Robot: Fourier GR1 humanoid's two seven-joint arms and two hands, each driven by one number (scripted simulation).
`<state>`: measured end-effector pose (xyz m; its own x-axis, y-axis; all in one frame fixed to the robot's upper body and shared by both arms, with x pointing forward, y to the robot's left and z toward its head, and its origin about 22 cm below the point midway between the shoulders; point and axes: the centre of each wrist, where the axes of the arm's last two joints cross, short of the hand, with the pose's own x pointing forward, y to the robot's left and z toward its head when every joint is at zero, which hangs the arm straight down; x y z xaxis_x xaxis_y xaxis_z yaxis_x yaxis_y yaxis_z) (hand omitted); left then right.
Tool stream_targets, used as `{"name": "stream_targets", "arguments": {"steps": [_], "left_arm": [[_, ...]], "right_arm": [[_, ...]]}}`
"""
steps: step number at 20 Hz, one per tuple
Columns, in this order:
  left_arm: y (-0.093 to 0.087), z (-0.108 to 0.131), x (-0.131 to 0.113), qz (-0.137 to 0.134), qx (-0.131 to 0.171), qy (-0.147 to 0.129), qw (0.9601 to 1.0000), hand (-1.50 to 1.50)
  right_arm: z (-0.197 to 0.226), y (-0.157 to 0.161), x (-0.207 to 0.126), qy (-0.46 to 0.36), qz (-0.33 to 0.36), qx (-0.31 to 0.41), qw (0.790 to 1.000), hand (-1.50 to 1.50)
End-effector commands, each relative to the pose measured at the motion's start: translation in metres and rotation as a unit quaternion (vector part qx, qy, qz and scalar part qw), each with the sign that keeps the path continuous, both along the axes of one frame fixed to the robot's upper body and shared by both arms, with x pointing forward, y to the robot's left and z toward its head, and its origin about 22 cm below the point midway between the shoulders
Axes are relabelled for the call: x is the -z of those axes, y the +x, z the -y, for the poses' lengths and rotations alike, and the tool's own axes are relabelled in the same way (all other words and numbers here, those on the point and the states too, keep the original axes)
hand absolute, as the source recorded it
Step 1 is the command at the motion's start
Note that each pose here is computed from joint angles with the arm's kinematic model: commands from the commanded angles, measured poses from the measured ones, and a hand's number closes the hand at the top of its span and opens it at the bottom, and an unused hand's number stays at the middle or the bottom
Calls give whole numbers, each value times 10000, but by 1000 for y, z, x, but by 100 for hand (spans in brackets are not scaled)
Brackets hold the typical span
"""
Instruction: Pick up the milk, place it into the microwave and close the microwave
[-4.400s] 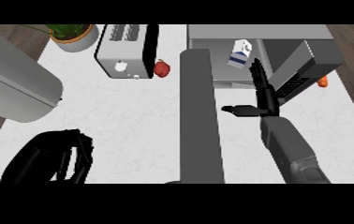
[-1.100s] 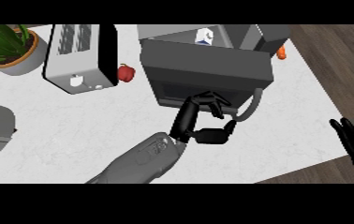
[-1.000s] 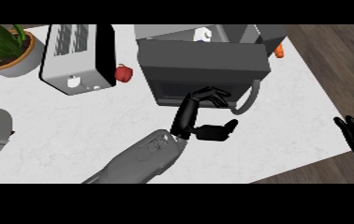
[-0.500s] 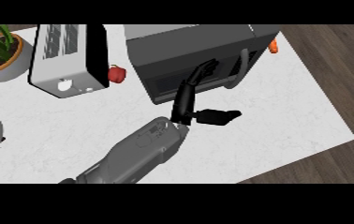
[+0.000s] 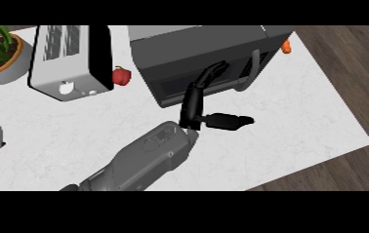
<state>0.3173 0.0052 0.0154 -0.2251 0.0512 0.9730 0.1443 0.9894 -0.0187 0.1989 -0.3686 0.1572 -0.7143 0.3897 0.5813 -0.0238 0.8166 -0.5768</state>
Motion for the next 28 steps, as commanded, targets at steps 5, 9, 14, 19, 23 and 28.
{"name": "stream_targets", "arguments": {"steps": [5, 9, 14, 19, 23, 28], "left_arm": [[20, -2, -11, 86, -377, -66, 9992, -150], [24, -2, -14, 124, -395, -106, 9991, -150], [19, -1, -10, 157, -243, -145, 9995, -150], [24, -2, -13, 208, -397, -176, 9988, -150], [22, -2, -10, 230, -334, -211, 9990, -150], [24, -5, -5, 228, -415, -201, 9987, -150]], "right_arm": [[2, 10, -12, -96, 130, 6, 9999, 150], [2, 15, -16, -78, 175, 25, 9998, 150], [-18, 28, 37, 1595, -656, -871, 9812, -150], [-14, 34, 39, 1817, -837, -984, 9748, -150], [-4, 41, 34, 1832, -918, -1027, 9734, -150], [3, 48, 33, 1981, -1026, -1147, 9680, -150]]}}
